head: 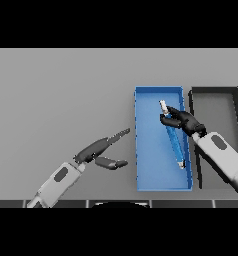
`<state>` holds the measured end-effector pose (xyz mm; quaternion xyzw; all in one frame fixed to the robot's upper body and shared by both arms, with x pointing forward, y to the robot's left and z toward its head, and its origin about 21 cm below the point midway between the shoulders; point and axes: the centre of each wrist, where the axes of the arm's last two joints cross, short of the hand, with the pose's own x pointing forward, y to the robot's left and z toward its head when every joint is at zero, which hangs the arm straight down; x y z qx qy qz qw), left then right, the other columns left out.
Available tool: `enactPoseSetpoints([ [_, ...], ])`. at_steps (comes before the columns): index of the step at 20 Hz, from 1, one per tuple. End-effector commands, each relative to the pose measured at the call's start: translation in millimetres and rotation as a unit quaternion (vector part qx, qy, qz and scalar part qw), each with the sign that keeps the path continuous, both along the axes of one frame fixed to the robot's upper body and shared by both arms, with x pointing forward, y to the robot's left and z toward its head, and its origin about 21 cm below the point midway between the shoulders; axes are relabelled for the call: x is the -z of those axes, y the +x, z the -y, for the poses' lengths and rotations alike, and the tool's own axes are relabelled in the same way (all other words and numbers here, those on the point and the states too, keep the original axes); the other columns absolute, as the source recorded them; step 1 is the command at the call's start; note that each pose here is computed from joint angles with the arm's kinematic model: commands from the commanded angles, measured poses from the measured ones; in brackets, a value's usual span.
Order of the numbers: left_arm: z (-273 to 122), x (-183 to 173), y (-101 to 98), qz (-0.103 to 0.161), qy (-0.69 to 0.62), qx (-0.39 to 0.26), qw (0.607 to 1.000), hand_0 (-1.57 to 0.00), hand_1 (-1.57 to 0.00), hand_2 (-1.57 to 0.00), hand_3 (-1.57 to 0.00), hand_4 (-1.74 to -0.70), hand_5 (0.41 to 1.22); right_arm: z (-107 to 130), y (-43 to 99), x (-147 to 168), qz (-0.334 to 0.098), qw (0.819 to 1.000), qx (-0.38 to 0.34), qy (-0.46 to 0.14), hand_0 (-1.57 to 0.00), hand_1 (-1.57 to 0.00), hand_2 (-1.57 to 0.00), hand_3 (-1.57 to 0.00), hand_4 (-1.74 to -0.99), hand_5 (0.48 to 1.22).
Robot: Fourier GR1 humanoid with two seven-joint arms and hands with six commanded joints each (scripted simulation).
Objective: Pick up the blue pipe and place it into the blue bin.
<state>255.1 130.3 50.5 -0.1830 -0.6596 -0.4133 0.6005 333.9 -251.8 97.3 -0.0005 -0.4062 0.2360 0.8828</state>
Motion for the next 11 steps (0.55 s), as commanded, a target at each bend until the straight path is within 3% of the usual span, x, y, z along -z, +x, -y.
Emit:
enactPoseSetpoints([
  [1, -0.1, 1.6, -4.2, 0.001, -0.003, 0.001, 1.0, 0.0, 0.0, 0.0, 0.0, -0.83, 0.471, -1.4, -0.6, 5.4, 0.002, 1.0, 0.005, -0.003, -0.08, -0.06, -0.06, -0.03, -1.196, 0.838],
  [7, -0.6, 2.6, -4.2, 0.005, 0.002, 0.004, 1.0, 0.0, 0.0, 0.0, 0.0, -0.83, 0.471, -0.1, 1.4, 1.1, 0.011, 1.0, 0.006, -0.006, -0.02, -0.01, -0.01, -0.01, -1.186, 0.774],
  [11, -5.5, 3.5, -4.7, 0.004, 0.0, 0.001, 1.0, 0.0, 0.0, 0.0, 0.0, -0.83, 0.474, -2.2, -0.8, -0.6, 0.011, 1.0, 0.0, -0.011, -0.02, -0.01, -0.01, -0.01, -1.186, 0.769],
])
